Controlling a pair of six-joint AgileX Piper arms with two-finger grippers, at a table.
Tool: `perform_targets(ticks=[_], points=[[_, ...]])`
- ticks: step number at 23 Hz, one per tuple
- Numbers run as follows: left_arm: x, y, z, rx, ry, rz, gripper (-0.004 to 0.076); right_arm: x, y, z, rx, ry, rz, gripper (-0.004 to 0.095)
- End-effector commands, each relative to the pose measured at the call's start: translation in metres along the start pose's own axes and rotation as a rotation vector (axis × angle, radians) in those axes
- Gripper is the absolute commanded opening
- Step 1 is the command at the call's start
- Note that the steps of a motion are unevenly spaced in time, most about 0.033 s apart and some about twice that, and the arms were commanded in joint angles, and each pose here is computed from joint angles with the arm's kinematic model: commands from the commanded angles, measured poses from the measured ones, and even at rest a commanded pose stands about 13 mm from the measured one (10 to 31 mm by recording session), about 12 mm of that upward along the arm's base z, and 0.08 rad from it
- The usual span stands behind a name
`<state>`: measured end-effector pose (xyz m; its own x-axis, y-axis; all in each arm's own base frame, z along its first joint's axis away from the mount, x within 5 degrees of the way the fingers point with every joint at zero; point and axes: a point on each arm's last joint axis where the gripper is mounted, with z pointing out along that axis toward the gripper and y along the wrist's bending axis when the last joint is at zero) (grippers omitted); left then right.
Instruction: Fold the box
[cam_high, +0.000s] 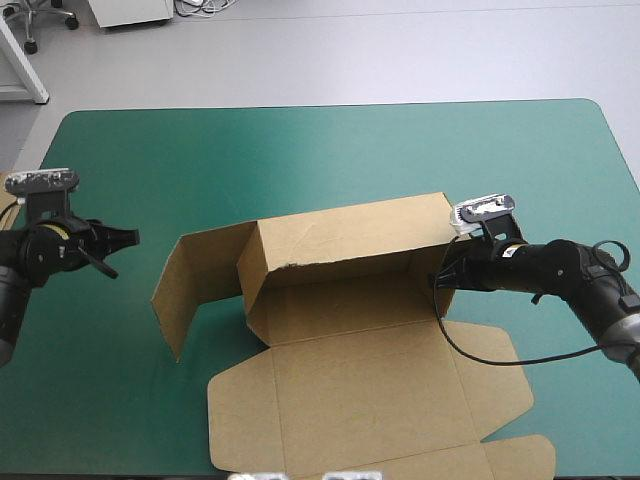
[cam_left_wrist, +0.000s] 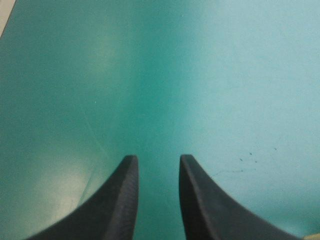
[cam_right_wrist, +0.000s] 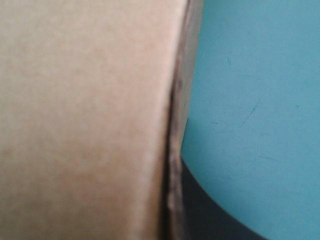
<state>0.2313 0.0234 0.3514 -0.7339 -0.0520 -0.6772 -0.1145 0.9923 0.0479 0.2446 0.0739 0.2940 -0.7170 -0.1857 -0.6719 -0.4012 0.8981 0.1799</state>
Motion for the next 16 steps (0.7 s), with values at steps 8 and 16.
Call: perform_targets(ticks=[8,16], points=[[0.022,-0.001,-0.016,0.019,-0.121,-0.015,0.0167,-0.041,0.011,-0.059,0.049,0.003,0.025,-0.0018],[0.022,-0.001,-0.016,0.019,-0.116,-0.015,0.0167,-0.083,0.004,-0.057,0.089,0.197,0.072,-0.0013]])
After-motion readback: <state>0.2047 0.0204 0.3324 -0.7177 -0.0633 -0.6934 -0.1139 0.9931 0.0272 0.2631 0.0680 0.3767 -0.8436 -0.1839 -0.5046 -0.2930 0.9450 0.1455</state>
